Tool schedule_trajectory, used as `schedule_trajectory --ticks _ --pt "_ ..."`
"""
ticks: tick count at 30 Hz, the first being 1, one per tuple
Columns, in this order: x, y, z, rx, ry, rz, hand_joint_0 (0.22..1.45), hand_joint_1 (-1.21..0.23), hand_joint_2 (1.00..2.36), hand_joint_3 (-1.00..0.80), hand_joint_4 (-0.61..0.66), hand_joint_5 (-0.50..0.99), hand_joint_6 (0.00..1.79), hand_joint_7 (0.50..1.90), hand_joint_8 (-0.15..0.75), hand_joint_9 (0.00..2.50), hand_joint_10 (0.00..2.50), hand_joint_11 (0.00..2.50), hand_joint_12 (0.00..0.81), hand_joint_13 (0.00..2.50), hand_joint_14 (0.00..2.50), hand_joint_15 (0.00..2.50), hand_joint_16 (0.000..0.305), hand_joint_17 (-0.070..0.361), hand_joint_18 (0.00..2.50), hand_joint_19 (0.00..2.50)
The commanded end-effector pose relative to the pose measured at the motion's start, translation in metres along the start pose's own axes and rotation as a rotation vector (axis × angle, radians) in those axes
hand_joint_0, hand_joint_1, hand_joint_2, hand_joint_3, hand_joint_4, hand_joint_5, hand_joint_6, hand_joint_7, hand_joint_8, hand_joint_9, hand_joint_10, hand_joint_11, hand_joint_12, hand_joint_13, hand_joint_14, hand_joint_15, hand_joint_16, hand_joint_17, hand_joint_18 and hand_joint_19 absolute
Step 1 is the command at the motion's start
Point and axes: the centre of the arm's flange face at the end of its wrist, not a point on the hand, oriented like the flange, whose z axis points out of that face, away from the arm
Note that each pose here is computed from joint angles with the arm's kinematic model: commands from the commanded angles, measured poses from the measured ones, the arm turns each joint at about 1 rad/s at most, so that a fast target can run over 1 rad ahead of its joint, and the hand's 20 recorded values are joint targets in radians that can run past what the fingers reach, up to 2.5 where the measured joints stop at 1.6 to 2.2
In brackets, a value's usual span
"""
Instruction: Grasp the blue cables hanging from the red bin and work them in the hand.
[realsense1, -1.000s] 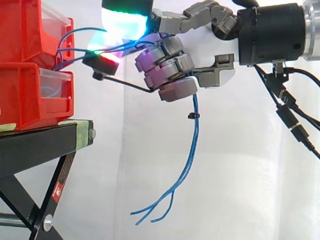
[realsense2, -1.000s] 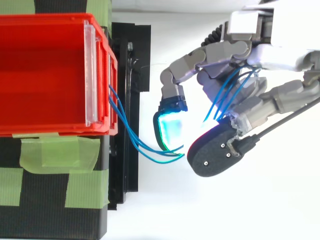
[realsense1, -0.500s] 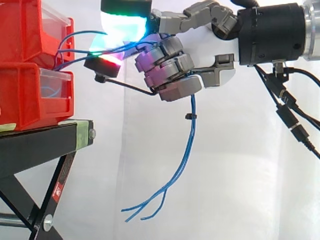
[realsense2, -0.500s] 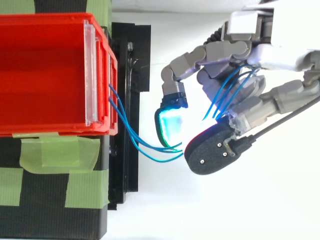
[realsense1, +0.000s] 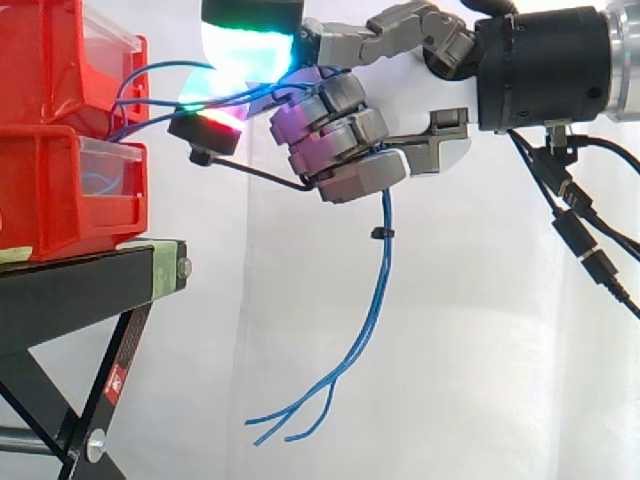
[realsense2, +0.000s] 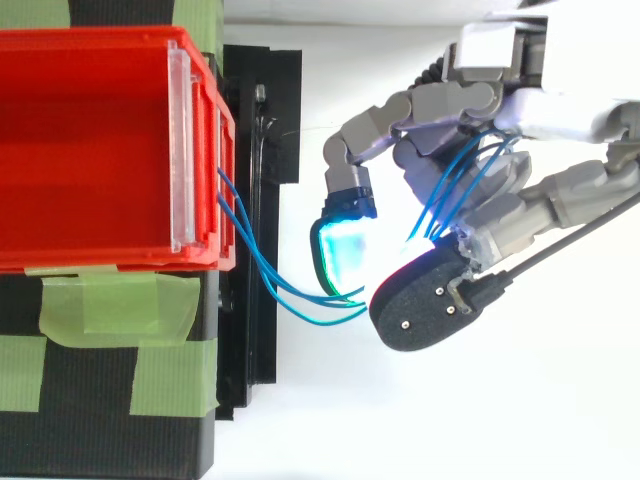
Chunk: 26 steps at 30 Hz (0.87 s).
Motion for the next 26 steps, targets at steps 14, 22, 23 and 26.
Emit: schedule_trajectory --ticks 14,22,23,26 --pt "0.0001 -0.0006 -0.0002 0.001 0.000 0.000 0.90 -0.64 1.03 -0.36 0.16 0.32 0.78 1.29 0.375 0.65 2.50 2.02 0.433 0.84 2.50 1.55 0.049 0.111 1.42 1.51" --pt "0.0000 0.0001 0.0001 0.000 0.000 0.000 0.90 -0.64 1.03 -0.35 0.16 0.32 0.77 1.30 0.373 0.65 2.50 2.02 0.441 0.84 2.50 1.57 0.049 0.111 1.41 1.51" --pt "0.0000 0.0001 0.0001 0.000 0.000 0.000 0.90 -0.64 1.03 -0.35 0.16 0.32 0.77 1.29 0.374 0.65 2.50 2.02 0.441 0.84 2.50 1.57 0.049 0.111 1.41 1.51" --pt "0.0001 -0.0006 -0.0002 0.001 0.000 0.000 0.90 -0.64 1.03 -0.35 0.16 0.32 0.76 1.30 0.374 0.65 2.50 2.02 0.434 0.84 2.50 1.57 0.050 0.112 1.41 1.51"
